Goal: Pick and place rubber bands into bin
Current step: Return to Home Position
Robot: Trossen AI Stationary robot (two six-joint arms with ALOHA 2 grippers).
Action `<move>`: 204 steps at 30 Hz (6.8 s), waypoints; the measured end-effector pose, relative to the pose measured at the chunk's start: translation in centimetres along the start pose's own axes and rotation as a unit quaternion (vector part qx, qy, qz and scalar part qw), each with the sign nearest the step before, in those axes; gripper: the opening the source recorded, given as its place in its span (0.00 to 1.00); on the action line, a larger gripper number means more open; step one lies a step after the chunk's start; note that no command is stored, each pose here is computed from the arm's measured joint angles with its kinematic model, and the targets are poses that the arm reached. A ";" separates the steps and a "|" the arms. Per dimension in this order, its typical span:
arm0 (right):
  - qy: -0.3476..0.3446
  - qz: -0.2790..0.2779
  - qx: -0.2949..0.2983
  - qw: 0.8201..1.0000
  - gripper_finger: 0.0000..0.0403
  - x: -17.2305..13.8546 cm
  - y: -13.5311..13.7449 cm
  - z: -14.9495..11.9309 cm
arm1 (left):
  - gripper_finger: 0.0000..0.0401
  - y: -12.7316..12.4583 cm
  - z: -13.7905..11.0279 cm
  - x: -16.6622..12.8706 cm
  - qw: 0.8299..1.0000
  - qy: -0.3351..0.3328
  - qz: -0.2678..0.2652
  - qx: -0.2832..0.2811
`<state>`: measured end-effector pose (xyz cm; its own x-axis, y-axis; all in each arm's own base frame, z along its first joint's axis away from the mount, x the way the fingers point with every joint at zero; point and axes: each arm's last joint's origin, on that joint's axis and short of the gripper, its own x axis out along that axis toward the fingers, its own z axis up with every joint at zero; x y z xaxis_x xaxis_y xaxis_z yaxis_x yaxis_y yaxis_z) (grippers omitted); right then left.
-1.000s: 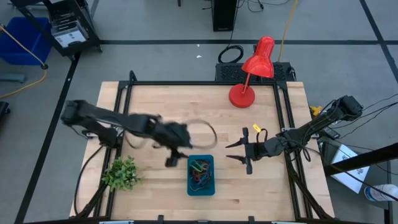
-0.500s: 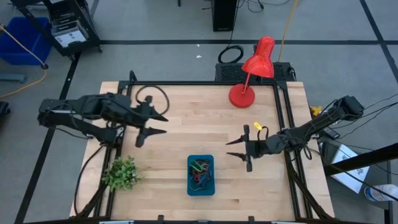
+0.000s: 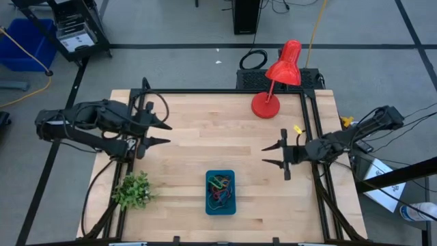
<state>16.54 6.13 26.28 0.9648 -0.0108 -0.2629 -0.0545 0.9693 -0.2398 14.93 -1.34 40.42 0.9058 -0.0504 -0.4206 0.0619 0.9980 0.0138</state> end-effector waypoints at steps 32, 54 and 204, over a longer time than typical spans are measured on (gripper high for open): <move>-0.139 0.015 0.110 0.984 0.39 -6.6 -2.1 -6.7 | 0.53 0.5 -13.1 -4.4 0.981 -0.186 0.014 -0.055; -0.109 0.018 0.126 0.986 0.39 -5.3 -1.2 -9.5 | 0.53 0.4 -17.6 1.1 0.977 -0.198 0.000 -0.077; -0.124 -0.142 0.097 0.977 0.39 -4.2 -3.9 -12.0 | 0.53 4.4 -23.9 5.3 0.951 -0.211 0.189 -0.123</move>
<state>9.61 -0.50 17.13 0.9678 -0.2499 0.0295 0.2515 0.9644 -0.0822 9.96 3.71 16.58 0.9345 0.3550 -0.0259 -0.3549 0.9241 -0.1417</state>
